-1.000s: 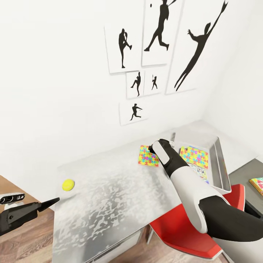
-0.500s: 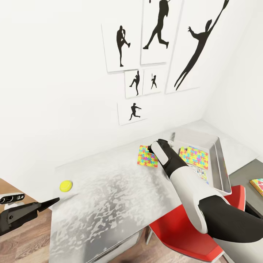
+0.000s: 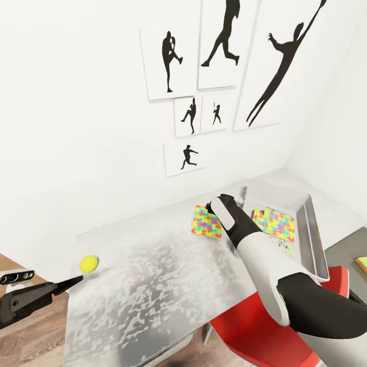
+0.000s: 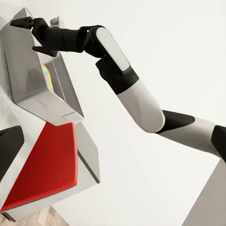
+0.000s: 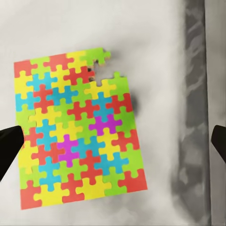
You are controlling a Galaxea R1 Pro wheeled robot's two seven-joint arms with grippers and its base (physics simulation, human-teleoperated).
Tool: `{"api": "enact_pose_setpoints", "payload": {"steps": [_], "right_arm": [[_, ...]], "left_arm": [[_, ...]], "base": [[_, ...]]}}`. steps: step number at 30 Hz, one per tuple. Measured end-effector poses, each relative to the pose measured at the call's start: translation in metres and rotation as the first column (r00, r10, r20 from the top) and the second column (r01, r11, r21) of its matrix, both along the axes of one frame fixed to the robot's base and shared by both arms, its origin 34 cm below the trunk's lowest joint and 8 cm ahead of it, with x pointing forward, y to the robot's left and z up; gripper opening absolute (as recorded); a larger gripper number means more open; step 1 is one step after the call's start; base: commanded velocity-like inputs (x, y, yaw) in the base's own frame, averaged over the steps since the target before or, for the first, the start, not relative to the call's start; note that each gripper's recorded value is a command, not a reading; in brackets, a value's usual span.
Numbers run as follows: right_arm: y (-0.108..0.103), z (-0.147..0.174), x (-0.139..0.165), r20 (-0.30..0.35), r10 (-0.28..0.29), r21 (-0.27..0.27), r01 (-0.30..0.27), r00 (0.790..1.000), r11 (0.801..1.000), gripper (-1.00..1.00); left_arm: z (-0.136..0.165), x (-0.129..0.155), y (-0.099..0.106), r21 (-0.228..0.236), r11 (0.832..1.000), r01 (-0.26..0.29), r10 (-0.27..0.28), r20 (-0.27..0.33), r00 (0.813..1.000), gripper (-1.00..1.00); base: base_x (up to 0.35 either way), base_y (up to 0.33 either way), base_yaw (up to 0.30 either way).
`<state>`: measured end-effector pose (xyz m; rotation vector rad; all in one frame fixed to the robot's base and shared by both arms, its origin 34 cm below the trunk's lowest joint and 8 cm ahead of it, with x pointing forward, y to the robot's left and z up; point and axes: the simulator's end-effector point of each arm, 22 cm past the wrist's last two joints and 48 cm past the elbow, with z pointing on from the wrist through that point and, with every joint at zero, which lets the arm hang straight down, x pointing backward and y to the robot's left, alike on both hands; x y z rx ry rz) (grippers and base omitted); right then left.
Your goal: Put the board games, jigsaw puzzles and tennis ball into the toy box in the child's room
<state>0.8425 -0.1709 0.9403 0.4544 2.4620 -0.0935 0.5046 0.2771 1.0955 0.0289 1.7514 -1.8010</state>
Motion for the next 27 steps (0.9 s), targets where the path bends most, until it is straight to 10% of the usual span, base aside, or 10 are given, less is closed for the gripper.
{"api": "enact_pose_setpoints", "payload": {"steps": [27], "right_arm": [[0.0002, -0.0026, -0.0001, -0.003, 0.001, -0.001, -0.001, 1.0, 1.0, 1.0]], "left_arm": [[-0.0017, 0.0002, 0.0, 0.0, 1.0, 0.0, 0.0, -0.005, 1.0, 1.0]], "base": [[0.004, -0.08, 0.068]]}}
